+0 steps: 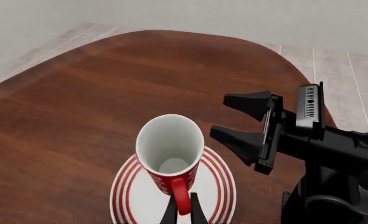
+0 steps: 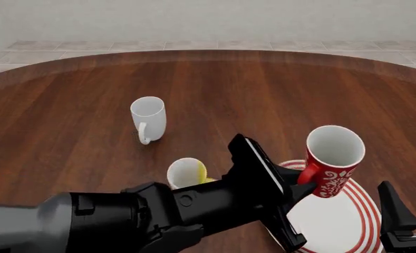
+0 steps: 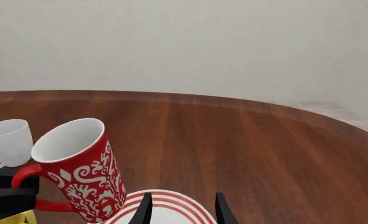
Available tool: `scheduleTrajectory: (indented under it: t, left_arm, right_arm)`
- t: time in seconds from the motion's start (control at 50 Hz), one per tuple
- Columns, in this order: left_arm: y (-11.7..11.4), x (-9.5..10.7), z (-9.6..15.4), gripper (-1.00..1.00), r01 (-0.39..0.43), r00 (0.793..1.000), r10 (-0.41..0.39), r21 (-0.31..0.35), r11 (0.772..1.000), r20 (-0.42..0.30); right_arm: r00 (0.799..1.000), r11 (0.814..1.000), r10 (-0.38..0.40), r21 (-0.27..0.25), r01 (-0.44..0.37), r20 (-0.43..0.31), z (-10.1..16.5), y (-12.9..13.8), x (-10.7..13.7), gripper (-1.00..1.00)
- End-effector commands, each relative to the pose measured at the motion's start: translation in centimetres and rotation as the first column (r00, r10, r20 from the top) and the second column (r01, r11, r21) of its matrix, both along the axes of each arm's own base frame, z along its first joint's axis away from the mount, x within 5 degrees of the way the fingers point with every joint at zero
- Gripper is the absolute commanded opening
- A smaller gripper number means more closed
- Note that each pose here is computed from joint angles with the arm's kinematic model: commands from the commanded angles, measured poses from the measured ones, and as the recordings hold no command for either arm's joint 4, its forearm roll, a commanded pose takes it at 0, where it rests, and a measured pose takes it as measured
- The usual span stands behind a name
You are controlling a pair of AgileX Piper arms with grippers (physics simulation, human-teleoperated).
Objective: Pick up the red mug and put it on the plate
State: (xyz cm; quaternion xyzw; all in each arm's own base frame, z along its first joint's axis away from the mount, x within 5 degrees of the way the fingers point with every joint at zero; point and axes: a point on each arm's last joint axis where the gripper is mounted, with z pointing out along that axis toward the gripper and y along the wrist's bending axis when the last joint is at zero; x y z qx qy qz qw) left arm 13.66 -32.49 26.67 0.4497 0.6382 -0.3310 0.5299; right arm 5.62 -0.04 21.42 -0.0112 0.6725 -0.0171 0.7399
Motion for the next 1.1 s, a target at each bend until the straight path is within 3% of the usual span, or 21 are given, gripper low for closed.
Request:
scheduleTrajectory:
  t: [0.02, 1.1]
  left_arm:
    - [-0.5, -0.1, -0.7, -1.00, 0.009, 1.000, -0.009, 0.006, 1.000, -0.001]
    - [-2.3, 0.7, -4.4, -1.00, 0.008, 0.999, -0.005, 0.081, 0.997, -0.037]
  right_arm:
    - [1.000, 1.000, -0.001, 0.001, 0.001, 0.000, 0.0, 0.0, 0.0, 1.00]
    - [1.000, 1.000, -0.006, 0.009, 0.006, 0.002, 0.0, 0.0, 0.0, 1.00]
